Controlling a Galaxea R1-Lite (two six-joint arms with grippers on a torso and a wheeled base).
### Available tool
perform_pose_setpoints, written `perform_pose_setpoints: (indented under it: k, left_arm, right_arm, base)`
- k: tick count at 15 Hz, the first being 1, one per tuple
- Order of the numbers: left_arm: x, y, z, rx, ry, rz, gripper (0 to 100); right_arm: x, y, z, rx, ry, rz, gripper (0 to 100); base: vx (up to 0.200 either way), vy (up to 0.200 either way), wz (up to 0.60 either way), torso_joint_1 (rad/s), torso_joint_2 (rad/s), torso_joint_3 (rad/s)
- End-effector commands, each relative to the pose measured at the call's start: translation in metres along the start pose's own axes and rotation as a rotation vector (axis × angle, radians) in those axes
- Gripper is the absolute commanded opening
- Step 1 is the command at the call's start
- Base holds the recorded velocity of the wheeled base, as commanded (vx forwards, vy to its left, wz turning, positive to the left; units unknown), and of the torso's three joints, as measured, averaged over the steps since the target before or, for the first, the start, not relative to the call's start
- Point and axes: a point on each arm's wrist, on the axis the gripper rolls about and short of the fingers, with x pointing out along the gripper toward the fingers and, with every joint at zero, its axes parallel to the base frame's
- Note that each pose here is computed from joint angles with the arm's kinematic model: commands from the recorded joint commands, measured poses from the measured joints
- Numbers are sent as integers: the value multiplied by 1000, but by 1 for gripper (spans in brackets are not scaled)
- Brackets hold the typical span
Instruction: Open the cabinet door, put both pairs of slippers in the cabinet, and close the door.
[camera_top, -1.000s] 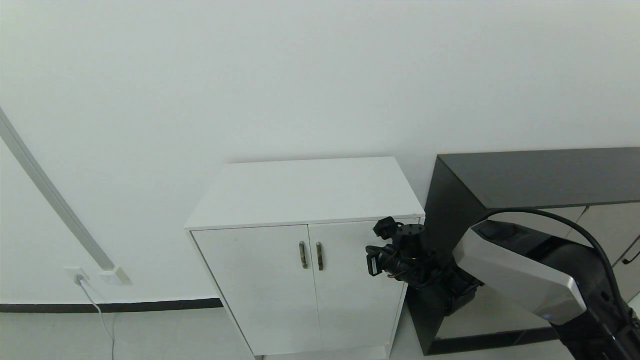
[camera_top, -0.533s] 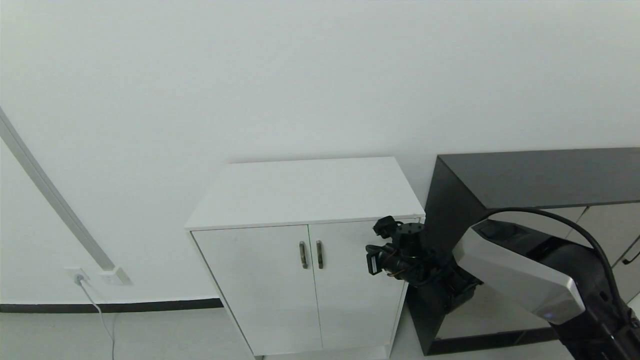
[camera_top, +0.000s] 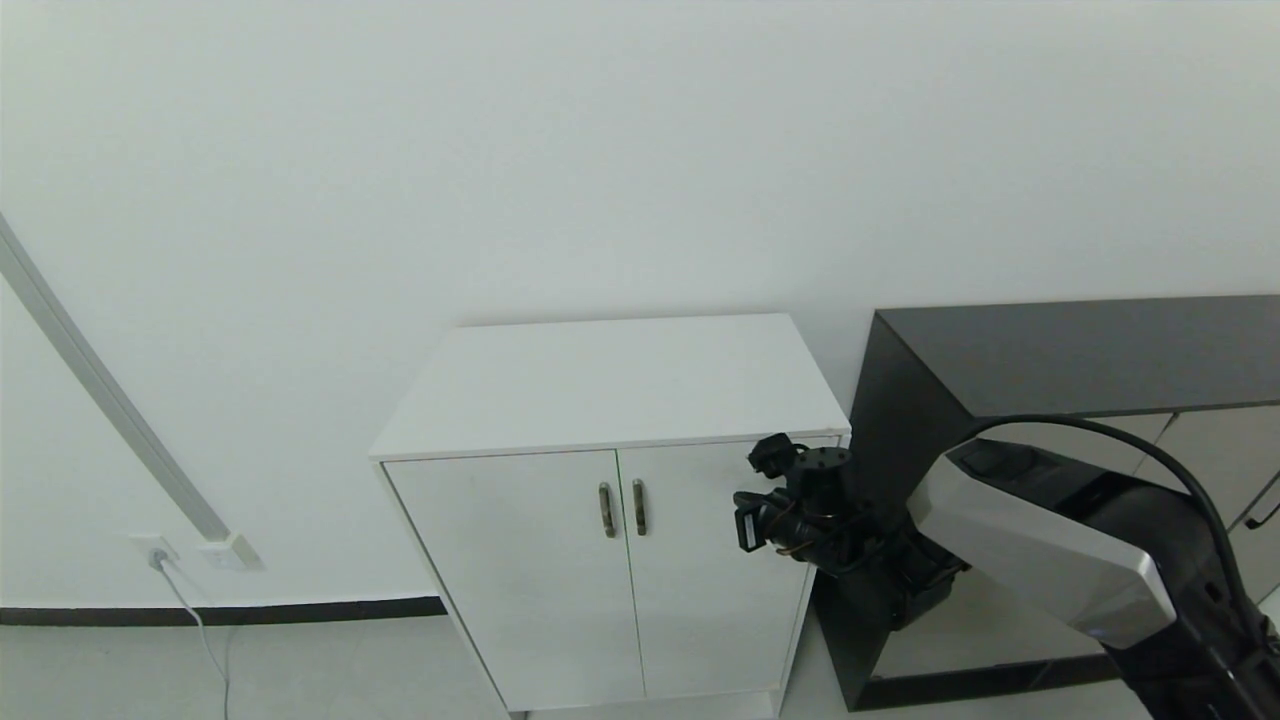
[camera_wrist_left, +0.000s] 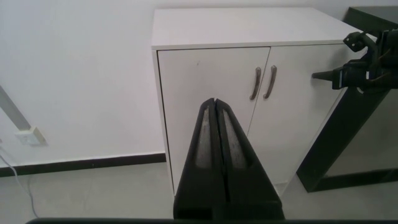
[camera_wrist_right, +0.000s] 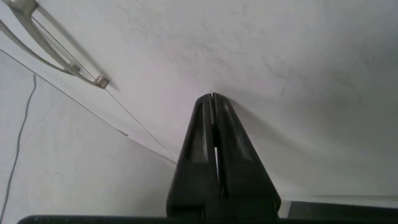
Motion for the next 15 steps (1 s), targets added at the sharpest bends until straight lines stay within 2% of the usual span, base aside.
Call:
perform_pose_setpoints:
  k: [1,3,5,7,9,11,12,15]
  left_arm:
    - [0,0,0,-1,0,0,0]
    - [0,0,0,-1,0,0,0]
    - [0,0,0,-1,0,0,0]
    - [0,0,0,1,0,0,0]
    - [0,0,0,-1,0,0,0]
    - [0,0,0,-1,0,0,0]
    - [0,0,0,-1,0,0,0]
    - [0,0,0,-1,0,2,0]
  right_arm:
    - [-13,2,10,-1,-7,-7,0]
    - [-40,2,25,-3,-61,-19,0]
    - [-77,-7,40,6,-72,-42,0]
    - [-117,-18,56,15,-123,-77,0]
    - [-162,-36,67,28,-165,-200,0]
    - [-191,-49,71,36,-175,-285,0]
    - [-223,-59,71,37,-178,-345,0]
    - [-278,-72,66,-6,-182,-447,0]
  base:
    - [0,0,0,0,0,0]
    - [0,0,0,0,0,0]
    - [0,0,0,0,0,0]
    - [0,0,0,0,0,0]
    - [0,0,0,0,0,0]
    - [0,0,0,0,0,0]
    - [0,0,0,0,0,0]
    - [0,0,0,0,0,0]
